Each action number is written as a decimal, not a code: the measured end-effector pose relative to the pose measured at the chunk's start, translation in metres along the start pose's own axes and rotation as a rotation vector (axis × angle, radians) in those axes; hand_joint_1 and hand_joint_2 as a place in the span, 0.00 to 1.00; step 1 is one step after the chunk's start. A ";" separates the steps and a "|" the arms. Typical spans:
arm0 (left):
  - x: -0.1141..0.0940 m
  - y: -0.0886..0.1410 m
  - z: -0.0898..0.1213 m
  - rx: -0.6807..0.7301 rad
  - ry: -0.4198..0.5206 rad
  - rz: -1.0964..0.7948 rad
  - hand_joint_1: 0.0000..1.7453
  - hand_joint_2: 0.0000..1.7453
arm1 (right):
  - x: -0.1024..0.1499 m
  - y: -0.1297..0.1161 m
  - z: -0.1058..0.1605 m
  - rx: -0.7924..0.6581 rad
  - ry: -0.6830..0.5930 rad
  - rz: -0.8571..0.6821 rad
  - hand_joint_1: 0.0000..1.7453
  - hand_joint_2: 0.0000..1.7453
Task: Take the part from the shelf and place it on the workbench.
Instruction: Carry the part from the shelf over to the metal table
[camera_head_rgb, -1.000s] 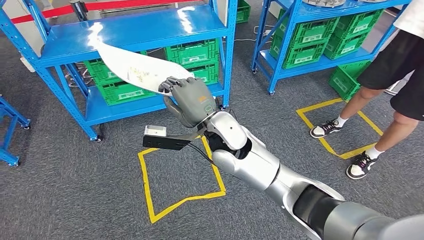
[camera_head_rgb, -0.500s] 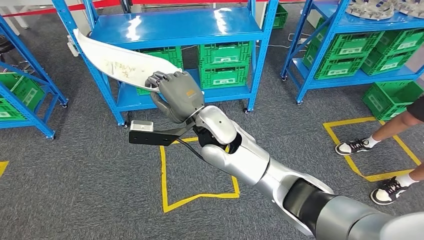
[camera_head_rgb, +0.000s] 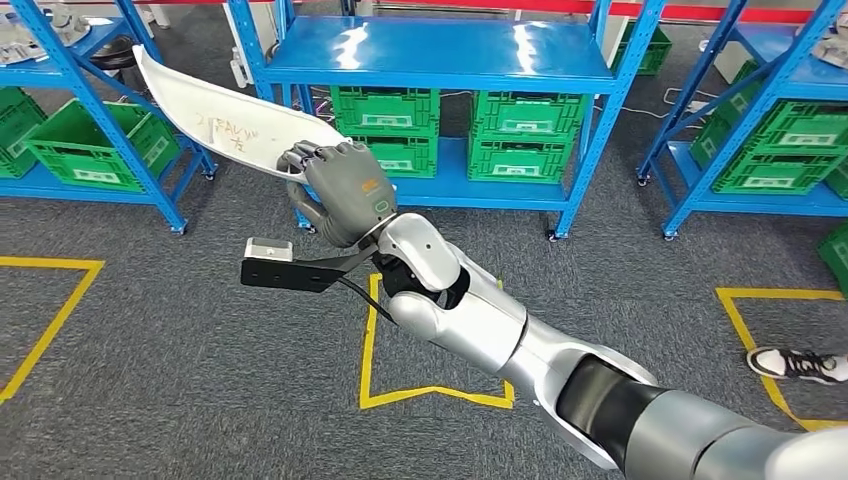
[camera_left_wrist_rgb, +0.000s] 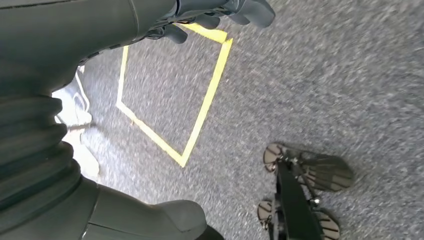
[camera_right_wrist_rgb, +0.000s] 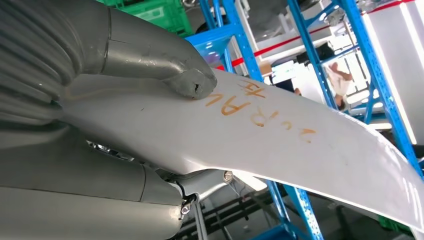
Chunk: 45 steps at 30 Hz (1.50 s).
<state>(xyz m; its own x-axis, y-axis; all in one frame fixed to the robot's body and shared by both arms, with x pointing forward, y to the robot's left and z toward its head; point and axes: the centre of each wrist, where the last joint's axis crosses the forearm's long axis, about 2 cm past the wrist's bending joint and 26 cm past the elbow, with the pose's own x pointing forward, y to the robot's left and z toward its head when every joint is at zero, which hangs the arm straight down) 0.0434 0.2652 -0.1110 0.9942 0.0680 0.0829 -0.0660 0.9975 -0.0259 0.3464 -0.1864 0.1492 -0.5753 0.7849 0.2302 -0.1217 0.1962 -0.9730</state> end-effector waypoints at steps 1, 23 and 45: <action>-0.002 0.001 0.000 0.002 0.004 0.001 0.00 1.00 | 0.003 0.000 -0.002 -0.004 -0.003 -0.005 1.00 1.00; 0.007 -0.004 0.000 -0.018 -0.005 -0.067 0.00 1.00 | -0.011 0.010 0.014 0.074 0.030 0.013 1.00 1.00; 0.005 -0.001 0.000 0.021 -0.001 0.045 0.00 1.00 | -0.008 -0.001 -0.007 0.016 -0.021 0.017 1.00 1.00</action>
<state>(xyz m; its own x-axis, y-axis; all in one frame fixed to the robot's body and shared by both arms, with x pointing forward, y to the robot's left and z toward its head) 0.0489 0.2643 -0.1103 0.9902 0.1127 0.0828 -0.1124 0.9936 -0.0086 0.3562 -0.1886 0.1484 -0.5939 0.7757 0.2135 -0.1247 0.1734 -0.9769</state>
